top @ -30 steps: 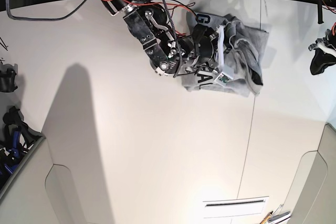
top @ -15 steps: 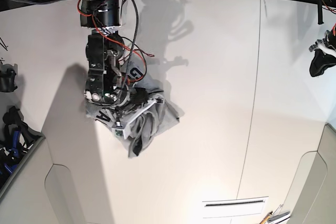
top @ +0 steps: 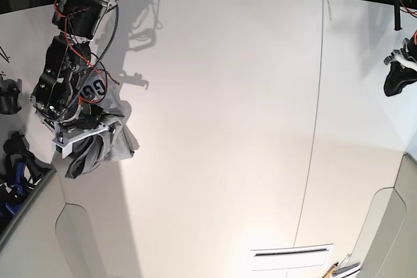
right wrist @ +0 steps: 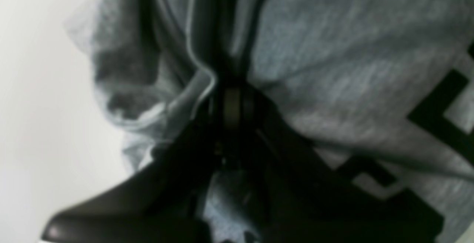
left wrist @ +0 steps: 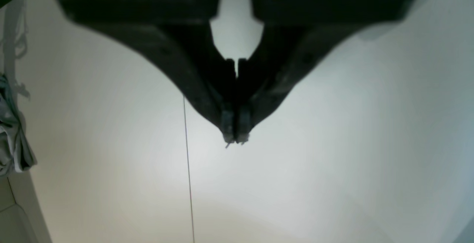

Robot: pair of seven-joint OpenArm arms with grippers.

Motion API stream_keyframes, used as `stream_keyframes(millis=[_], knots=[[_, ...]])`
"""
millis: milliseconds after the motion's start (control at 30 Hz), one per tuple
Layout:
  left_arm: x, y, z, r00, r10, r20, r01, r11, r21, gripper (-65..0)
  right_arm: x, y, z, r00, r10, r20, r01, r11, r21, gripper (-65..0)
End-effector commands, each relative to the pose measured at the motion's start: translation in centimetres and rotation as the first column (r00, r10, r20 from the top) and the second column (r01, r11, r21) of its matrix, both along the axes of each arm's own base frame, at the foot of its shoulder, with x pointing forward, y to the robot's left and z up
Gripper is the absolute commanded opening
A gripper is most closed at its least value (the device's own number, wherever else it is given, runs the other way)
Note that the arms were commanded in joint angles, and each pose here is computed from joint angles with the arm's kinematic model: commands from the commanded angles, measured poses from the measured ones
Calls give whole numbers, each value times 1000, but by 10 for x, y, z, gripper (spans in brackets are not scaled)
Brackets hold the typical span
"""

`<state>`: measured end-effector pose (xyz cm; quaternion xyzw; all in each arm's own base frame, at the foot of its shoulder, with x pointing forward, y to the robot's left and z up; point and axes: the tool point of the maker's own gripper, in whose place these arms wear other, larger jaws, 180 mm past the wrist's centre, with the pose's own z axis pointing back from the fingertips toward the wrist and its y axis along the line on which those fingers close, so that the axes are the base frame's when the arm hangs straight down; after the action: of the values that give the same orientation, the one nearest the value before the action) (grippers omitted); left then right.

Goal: Fold the T-shirt properly
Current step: 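Carry the bundle with the right gripper toward the table corner and lower it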

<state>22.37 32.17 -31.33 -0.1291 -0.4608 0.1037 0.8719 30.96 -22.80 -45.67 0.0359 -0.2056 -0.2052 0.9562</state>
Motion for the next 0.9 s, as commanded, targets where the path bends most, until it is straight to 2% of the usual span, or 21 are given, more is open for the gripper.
stream_keyframes(millis=[0,100,233,500,767,867], knots=[[6,2,15,999,-11,49,10,1000,11,-650,-48,-13,-23,975,-37,-217,29,999,-40,-650],[6,2,15,999,-11,48,11,1000,11,-650,-48,-13,-23,976,-36,-214,28,999,-41,-650],[6,2,15,999,-11,48,11,1000,11,-650,-31,-13,-10,988,-24,-153,15,998,-61,-650],[6,1,15,999,-11,48,10,1000,10,-650,31,-16,65,998,3,69,6,992,-128,-650],[6,2,15,999,-11,48,10,1000,11,-650,78,-9,144,954,63,292,-3,980,-201,-650],[6,2,15,999,-11,48,10,1000,11,-650,93,0,166,930,147,337,-66,969,-240,-650]])
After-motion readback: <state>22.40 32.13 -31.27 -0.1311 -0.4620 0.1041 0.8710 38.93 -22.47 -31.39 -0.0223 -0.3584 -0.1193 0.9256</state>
